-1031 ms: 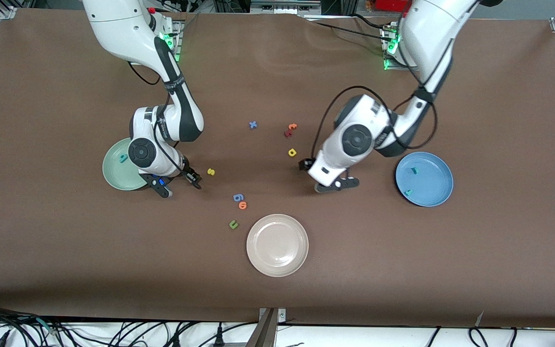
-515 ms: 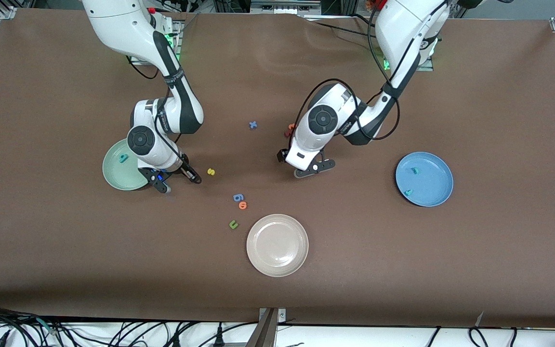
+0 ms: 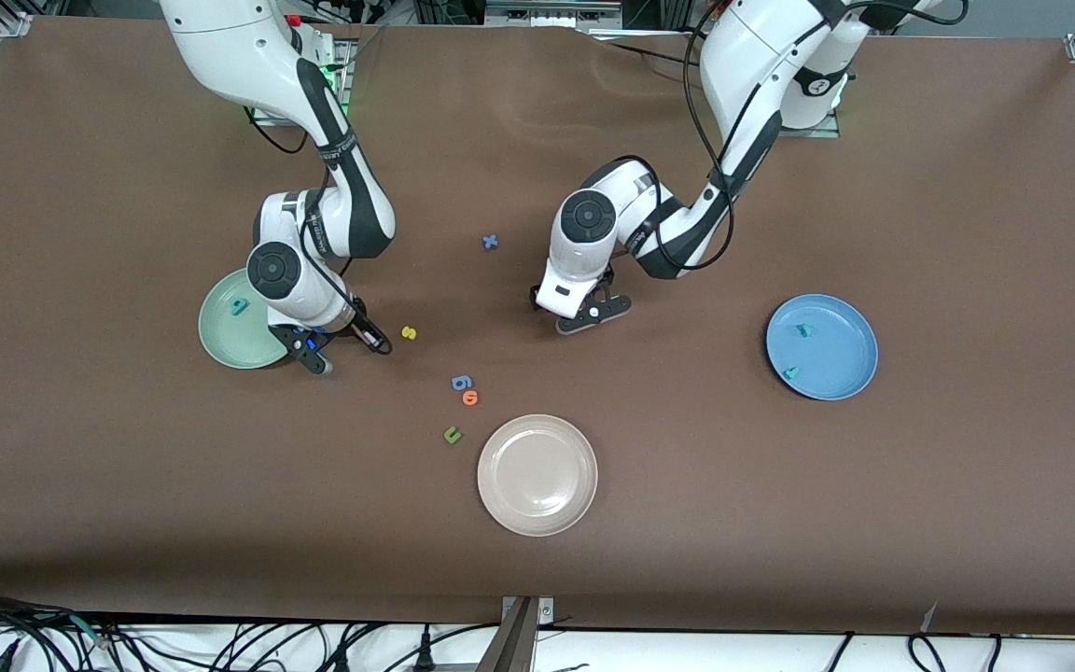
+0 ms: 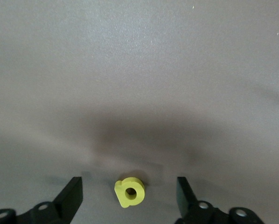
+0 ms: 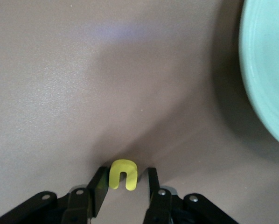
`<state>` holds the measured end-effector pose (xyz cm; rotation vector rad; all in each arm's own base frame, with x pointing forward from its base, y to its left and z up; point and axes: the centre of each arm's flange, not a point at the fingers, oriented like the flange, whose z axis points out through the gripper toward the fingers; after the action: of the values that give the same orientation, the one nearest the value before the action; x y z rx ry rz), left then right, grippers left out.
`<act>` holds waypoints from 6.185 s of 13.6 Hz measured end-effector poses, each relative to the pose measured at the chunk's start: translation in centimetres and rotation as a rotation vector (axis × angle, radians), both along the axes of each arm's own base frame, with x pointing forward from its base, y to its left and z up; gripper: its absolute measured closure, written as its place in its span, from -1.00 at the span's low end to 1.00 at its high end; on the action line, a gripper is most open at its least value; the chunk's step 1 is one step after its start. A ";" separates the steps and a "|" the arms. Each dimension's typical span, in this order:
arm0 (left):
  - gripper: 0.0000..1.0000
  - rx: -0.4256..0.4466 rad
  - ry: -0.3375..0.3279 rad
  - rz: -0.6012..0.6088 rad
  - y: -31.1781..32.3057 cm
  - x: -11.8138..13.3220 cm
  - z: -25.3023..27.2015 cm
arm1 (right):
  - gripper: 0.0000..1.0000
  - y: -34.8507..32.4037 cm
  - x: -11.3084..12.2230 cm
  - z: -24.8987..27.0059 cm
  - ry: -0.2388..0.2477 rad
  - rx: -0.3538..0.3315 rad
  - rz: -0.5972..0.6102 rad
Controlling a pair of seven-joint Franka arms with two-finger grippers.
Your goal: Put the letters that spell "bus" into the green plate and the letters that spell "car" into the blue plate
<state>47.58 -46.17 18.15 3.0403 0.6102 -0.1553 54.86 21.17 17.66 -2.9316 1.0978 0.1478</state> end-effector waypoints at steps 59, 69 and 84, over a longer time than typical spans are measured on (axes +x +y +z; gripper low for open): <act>-1.00 -0.007 0.519 -0.655 42.7 16.7 27.9 | -0.97 3.3 3.3 4.6 0.008 0.018 0.203; -1.00 -0.019 0.171 -0.419 46.9 12.1 37.6 | -0.96 7.3 1.2 1.6 0.033 0.033 0.272; -1.00 0.047 -0.060 -0.419 45.8 7.5 41.0 | -0.17 6.5 0.8 -0.2 0.002 0.017 0.289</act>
<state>55.10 -0.39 59.14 3.1600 -0.0344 -0.0604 55.68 27.67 17.46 -3.0579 0.6624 0.1604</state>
